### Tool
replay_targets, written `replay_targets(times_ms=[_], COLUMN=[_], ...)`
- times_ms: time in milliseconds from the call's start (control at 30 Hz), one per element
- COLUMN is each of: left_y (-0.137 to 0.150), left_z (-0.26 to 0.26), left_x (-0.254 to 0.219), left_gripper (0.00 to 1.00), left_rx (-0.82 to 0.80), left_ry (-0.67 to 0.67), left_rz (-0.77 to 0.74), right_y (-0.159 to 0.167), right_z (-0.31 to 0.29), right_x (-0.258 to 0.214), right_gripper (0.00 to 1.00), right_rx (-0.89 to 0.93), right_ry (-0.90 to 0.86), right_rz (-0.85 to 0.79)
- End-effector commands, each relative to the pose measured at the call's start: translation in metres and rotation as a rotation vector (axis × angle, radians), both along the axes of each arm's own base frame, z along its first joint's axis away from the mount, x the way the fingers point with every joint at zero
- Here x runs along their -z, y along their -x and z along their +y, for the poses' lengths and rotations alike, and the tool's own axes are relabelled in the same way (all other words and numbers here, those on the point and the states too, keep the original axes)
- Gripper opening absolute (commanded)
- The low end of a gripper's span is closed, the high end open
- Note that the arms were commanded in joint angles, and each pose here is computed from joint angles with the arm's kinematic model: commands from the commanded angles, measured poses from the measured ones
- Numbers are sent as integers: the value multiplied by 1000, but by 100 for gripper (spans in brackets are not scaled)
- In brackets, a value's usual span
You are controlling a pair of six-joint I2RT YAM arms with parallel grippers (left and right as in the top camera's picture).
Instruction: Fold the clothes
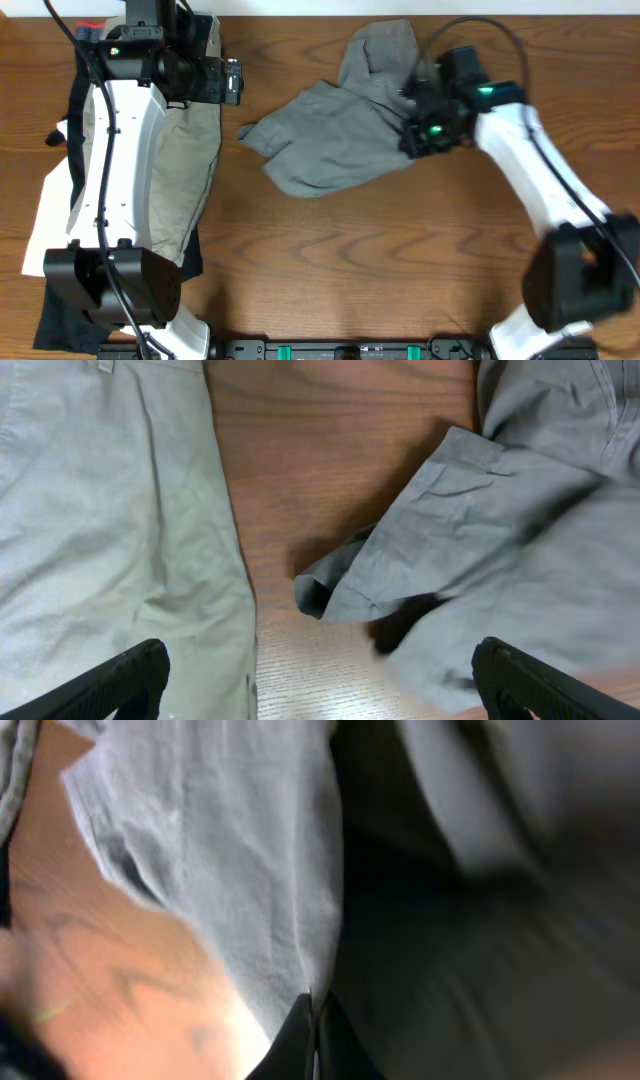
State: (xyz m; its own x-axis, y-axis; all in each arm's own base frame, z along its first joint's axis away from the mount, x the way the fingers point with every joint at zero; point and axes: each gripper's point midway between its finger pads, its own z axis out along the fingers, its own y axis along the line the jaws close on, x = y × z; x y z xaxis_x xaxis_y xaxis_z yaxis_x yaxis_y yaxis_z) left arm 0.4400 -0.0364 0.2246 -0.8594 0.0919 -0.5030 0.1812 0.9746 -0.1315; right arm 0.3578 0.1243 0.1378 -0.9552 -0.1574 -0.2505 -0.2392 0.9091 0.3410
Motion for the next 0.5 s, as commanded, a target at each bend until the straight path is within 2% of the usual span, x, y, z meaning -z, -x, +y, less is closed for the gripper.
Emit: replay_targets(times_ms=[0,100,200,367,467], left_y=[2,2,2,3,3], left_z=[1,1,1,1,1], left_x=[7,7,7,7,7], left_gripper=[98,98,98,98,98], left_rx=[-4,-3,-3,-3,-3], left_ry=[2,2,2,2,2], left_rz=[21,21,21,25,25], right_y=[12,34,44,52,46], right_z=[-54,-88,-104,-153,-182], right_x=[-24,-10,10,46,54], right_gripper=[1,1,1,1,1], right_rx=[222,321,399,605,744], right_ry=[136,234,243,324,274], right_rz=[14,129,208,280,274])
